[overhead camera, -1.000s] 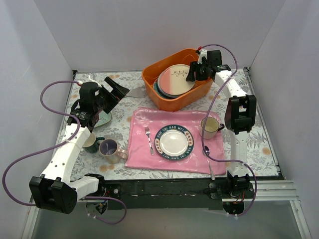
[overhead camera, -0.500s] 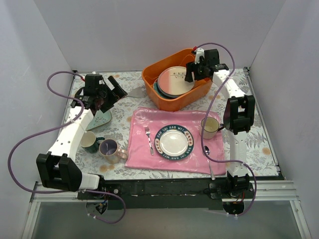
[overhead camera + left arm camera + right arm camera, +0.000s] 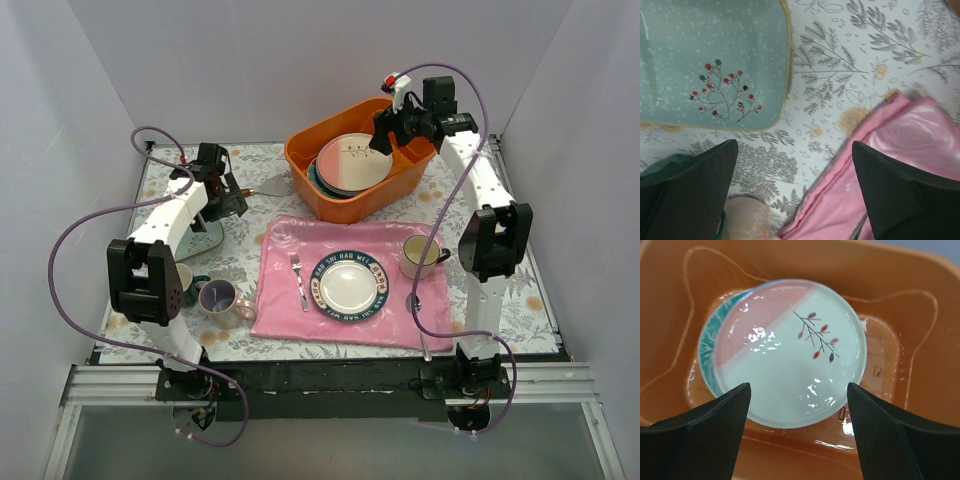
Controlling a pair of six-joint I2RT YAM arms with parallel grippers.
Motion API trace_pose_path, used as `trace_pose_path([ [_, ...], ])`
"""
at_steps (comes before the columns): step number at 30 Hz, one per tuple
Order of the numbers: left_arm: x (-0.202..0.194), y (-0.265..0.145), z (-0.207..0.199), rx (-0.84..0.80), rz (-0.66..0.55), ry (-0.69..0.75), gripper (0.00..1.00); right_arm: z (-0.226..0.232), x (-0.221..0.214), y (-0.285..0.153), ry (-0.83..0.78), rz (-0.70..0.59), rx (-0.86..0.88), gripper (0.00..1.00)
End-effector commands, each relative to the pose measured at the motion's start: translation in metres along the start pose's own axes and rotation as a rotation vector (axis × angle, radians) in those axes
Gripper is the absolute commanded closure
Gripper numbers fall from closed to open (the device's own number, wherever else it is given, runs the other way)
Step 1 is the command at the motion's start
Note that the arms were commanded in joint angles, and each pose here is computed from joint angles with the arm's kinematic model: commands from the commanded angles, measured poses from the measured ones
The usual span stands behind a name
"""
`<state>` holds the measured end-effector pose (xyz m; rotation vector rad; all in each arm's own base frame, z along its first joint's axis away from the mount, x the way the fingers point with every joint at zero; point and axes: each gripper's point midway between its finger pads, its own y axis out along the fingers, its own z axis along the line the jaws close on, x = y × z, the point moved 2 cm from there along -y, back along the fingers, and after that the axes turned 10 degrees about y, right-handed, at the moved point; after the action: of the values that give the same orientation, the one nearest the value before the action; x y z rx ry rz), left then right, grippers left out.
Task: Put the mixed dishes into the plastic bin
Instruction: Place the plate in the plastic bin, then pick up the plate at the center of the board.
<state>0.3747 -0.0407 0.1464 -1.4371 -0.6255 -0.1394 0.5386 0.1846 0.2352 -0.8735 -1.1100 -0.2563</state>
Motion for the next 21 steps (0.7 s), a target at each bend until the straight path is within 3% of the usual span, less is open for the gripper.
trace_pose_path([
  [1,0.020,-0.001,0.027,0.165,-0.045,0.078,0.02,0.046,0.062,-0.059,-0.171,-0.150,0.097,0.15],
  [8,0.022,0.026,0.035,0.266,-0.010,0.149,0.20,0.079,0.050,-0.089,-0.186,-0.166,0.180,0.15],
  [16,0.025,0.049,0.034,0.306,0.017,0.179,0.49,0.098,0.040,-0.111,-0.173,-0.166,0.216,0.15],
  [21,0.020,0.061,0.033,0.310,0.046,0.194,0.55,0.101,0.035,-0.114,-0.158,-0.159,0.221,0.15],
])
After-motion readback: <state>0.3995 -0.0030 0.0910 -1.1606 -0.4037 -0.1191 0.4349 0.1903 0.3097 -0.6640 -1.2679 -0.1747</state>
